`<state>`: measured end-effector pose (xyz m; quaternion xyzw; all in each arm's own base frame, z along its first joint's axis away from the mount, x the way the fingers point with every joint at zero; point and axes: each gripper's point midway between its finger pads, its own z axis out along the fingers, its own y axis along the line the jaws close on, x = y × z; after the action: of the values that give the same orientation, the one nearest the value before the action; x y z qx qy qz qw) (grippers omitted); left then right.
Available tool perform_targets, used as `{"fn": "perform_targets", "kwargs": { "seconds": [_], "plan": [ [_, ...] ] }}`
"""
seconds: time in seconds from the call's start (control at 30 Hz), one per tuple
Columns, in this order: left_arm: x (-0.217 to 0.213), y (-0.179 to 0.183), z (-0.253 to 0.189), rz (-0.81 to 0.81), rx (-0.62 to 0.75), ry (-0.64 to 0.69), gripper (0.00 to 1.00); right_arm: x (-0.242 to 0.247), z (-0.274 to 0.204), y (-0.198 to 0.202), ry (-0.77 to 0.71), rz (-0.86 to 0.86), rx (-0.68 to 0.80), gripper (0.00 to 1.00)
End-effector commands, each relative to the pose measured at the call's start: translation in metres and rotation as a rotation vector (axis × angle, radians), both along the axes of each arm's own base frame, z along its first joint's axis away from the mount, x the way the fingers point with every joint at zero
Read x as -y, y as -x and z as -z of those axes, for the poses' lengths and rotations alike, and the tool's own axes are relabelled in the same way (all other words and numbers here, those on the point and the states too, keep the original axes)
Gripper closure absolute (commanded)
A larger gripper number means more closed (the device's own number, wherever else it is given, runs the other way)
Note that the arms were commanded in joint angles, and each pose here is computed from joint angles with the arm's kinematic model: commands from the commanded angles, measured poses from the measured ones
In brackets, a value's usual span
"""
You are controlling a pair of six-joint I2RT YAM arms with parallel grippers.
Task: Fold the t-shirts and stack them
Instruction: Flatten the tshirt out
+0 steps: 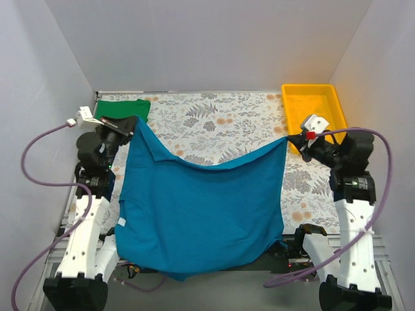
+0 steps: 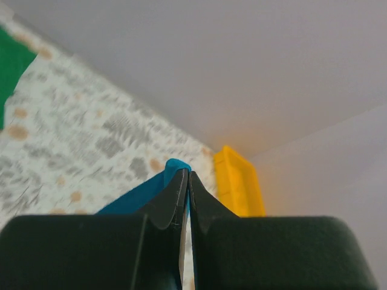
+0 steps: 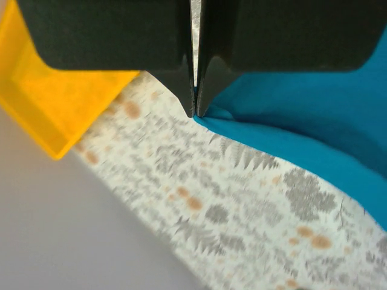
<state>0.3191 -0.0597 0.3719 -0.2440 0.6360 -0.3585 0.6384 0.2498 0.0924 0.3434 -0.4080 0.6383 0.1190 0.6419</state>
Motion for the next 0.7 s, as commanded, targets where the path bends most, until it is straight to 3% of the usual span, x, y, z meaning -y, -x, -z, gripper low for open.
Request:
{"fn": "perform_targets", "kwargs": {
  "seconds": [0.0, 0.07, 0.1, 0.3, 0.67],
  "plan": [
    [0.0, -0.032, 0.066, -0.005, -0.086, -0.005, 1.0, -0.004, 0.038, -0.025, -0.028, -0.04, 0.021, 0.99],
    [0.002, -0.051, 0.096, 0.004, -0.135, -0.011, 1.0, 0.0, 0.06, -0.048, -0.051, -0.018, -0.001, 0.99],
    [0.003, -0.068, 0.131, 0.009, -0.224, -0.018, 1.0, 0.002, 0.072, -0.055, -0.056, -0.002, -0.023, 0.99],
    [0.009, -0.128, 0.206, 0.039, -0.403, -0.041, 1.0, 0.029, 0.121, -0.101, -0.002, 0.139, -0.06, 0.99],
    [0.002, -0.182, 0.22, 0.009, -0.453, -0.101, 1.0, 0.04, 0.186, -0.186, -0.068, 0.321, -0.355, 0.99]
  ]
}}
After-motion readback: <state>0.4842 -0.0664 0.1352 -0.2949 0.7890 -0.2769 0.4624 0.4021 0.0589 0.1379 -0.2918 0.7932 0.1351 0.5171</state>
